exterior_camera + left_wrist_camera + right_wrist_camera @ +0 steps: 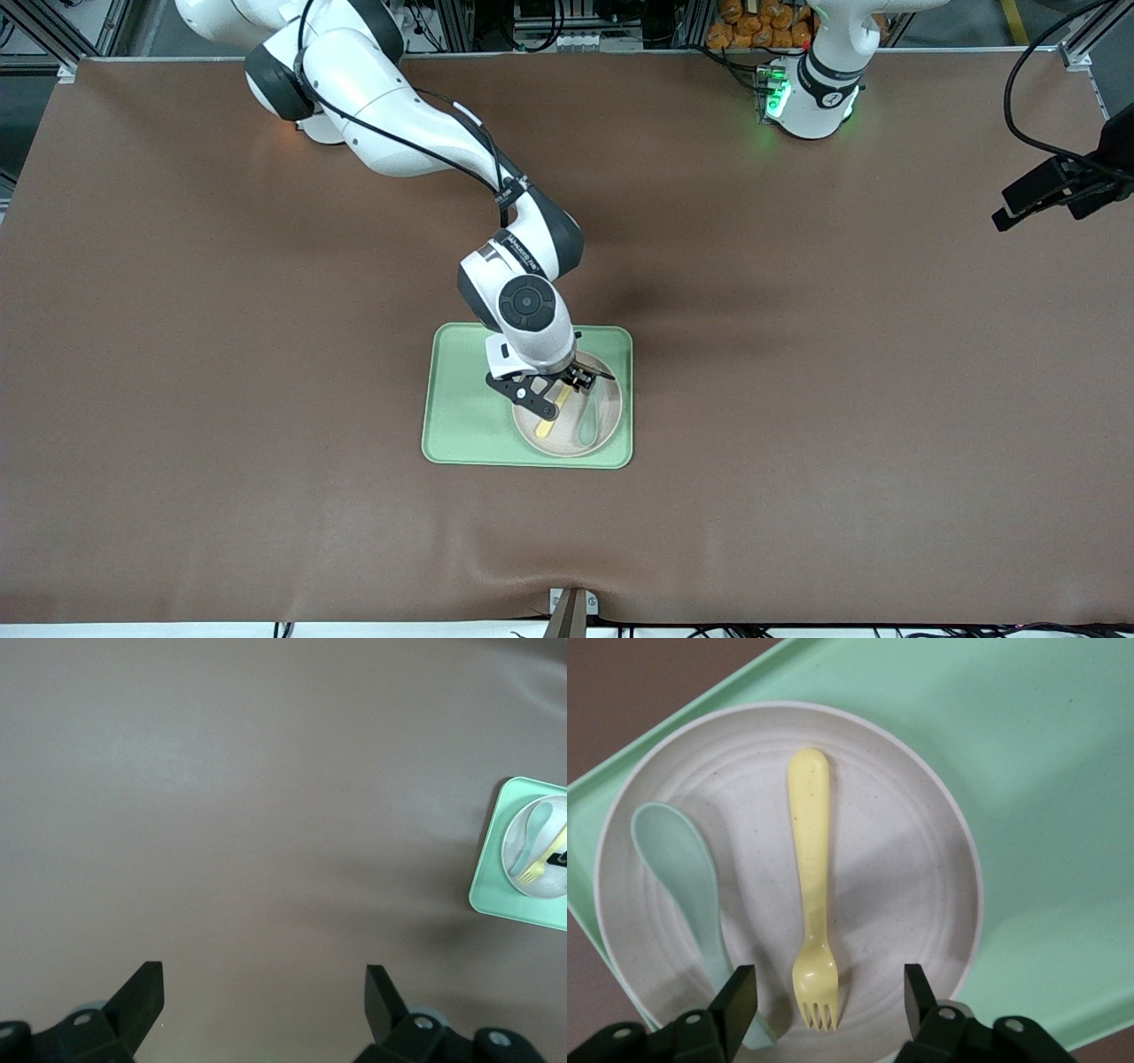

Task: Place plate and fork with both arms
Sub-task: 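Lower the right gripper and grasp the yellow fork, then lift the fork with the right gripper and move it beside the plate, then lower the fork onto the tray and open the right gripper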

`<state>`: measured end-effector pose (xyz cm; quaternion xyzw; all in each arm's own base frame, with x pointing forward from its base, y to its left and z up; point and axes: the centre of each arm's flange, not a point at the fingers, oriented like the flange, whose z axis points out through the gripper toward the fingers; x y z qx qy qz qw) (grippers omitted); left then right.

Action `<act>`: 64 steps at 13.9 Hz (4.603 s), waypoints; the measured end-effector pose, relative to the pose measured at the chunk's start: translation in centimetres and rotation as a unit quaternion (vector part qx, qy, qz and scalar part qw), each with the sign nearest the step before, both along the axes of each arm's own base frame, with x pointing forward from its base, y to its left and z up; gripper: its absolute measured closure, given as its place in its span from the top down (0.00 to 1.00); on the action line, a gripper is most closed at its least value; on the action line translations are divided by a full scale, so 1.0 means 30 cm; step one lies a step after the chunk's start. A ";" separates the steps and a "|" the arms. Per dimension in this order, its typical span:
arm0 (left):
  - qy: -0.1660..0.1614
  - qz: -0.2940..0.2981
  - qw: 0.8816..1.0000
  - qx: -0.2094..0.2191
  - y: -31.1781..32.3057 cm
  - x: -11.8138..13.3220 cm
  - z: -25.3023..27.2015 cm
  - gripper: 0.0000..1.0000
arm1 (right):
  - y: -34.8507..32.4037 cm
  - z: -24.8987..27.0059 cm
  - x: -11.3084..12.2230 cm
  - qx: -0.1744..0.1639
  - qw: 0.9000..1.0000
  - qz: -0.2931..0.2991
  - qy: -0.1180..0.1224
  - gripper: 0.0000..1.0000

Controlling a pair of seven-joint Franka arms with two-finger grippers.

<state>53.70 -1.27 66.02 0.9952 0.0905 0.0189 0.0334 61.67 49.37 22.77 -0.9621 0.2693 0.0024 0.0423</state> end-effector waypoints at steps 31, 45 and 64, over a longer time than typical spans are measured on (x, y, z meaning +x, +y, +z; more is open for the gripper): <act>-0.015 0.002 1.000 0.001 0.024 0.046 -0.043 1.00 | -0.018 -0.010 0.045 0.021 1.000 -0.016 0.001 0.27; -0.014 0.002 1.000 0.001 0.023 0.045 -0.043 1.00 | -0.365 0.113 0.193 0.026 0.995 0.090 0.045 0.27; -0.009 -0.013 1.000 0.001 0.012 0.041 -0.047 1.00 | -0.496 -0.090 -0.018 0.032 0.986 0.164 0.025 0.27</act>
